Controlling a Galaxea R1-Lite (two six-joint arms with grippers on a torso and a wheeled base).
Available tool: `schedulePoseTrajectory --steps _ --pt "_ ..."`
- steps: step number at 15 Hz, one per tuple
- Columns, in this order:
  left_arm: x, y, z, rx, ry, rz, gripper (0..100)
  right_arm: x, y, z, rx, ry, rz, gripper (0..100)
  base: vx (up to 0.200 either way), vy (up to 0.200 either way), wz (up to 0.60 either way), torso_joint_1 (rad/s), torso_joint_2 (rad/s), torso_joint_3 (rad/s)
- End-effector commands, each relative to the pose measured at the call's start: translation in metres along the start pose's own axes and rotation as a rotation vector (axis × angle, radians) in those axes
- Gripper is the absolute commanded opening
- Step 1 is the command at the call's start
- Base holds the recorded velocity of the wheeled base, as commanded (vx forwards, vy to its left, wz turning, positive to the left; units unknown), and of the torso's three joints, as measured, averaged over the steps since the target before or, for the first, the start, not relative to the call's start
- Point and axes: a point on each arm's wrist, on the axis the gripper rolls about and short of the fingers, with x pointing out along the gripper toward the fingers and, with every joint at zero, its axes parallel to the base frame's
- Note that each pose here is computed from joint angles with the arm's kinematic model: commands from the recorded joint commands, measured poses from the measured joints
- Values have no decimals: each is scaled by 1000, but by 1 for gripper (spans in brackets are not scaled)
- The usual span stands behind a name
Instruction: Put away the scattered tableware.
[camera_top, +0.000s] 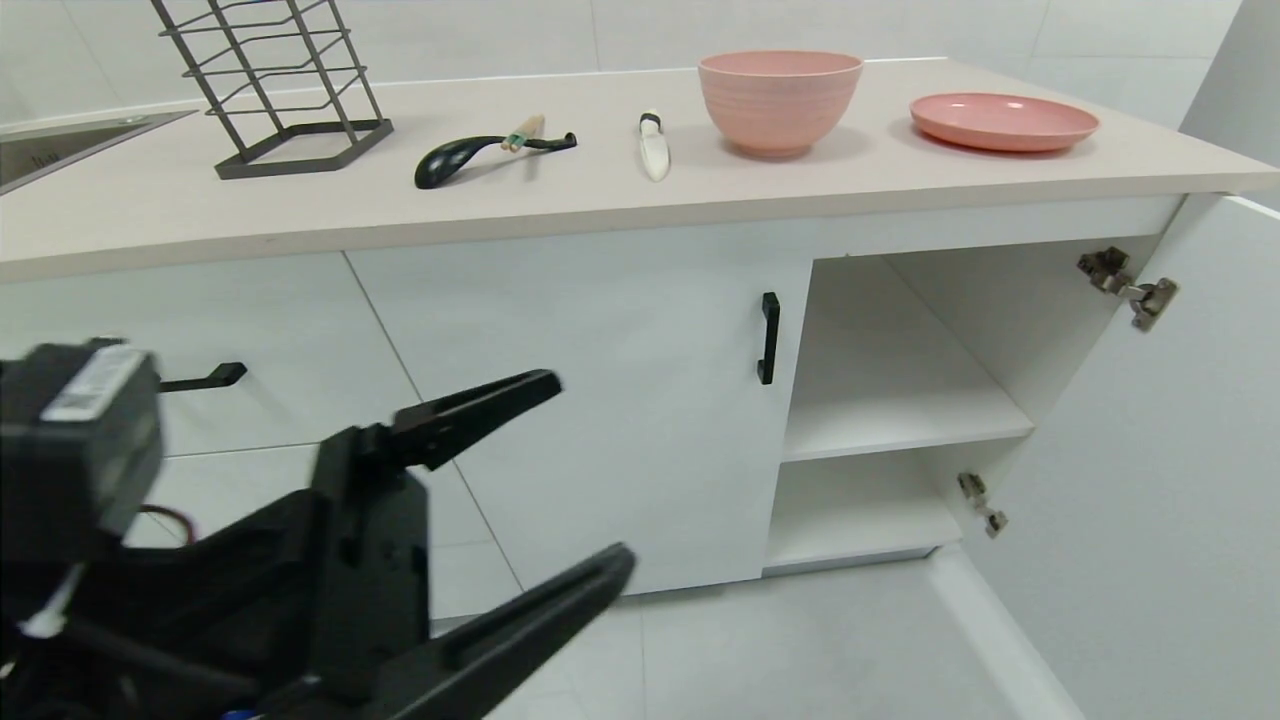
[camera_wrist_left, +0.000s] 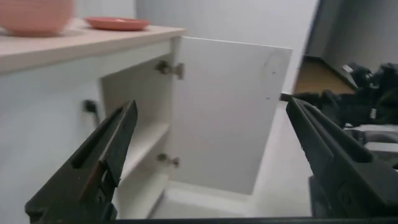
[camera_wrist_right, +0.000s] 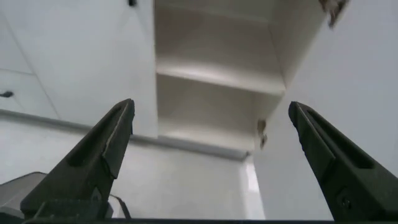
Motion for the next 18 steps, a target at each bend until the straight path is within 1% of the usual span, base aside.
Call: schedulePoseTrajectory --steps 1,2,3,4,5,6,7,8,9,10,11,12,13,14,15,17,18 --pt "-75 -20 16 77 -30 144 100 -7 2 -5 -4 -20 -42 100 0 0 0 0 0 0" --pt "-91 -27 17 92 -25 189 100 -7 2 -9 11 24 -65 100 0 0 0 0 0 0" --pt "-102 -31 22 109 -27 244 100 -7 3 -14 25 70 -71 100 0 0 0 0 0 0" --pt "-112 -34 24 107 -11 303 100 -7 3 -17 35 103 -71 100 0 0 0 0 0 0" --pt "-118 -37 22 95 7 334 100 -7 4 -18 39 114 -71 100 0 0 0 0 0 0" --pt "-134 -48 15 71 68 398 100 -7 3 -19 43 120 -83 100 0 0 0 0 0 0" --pt "-145 -58 9 49 104 427 100 -7 3 -19 48 126 -99 100 0 0 0 0 0 0" --pt "-149 -62 7 44 114 433 100 -7 3 -19 47 127 -104 100 0 0 0 0 0 0" --pt "-170 -81 -9 2 169 447 100 -7 3 -19 50 128 -107 100 0 0 0 0 0 0" --pt "-176 -86 -16 -14 191 452 100 -7 3 -20 51 129 -108 100 0 0 0 0 0 0" --pt "-190 -97 -31 -41 224 459 100 -7 3 -20 49 129 -108 100 0 0 0 0 0 0" --pt "-197 -101 -43 -57 264 473 100 -7 3 -20 51 129 -108 100 0 0 0 0 0 0" --pt "-198 -98 -47 -46 304 541 100 -7 3 -20 49 129 -107 100 0 0 0 0 0 0" --pt "-199 -97 -49 -38 315 610 100 -7 3 -20 51 129 -108 100 0 0 0 0 0 0" --pt "-199 -97 -51 -42 331 667 100 -7 3 -20 49 129 -108 100 0 0 0 0 0 0" --pt "-199 -96 -51 -21 323 781 100 -7 3 -20 51 129 -107 100 0 0 0 0 0 0" --pt "-199 -96 -51 -13 321 813 100 -7 3 -20 51 129 -108 100 0 0 0 0 0 0"
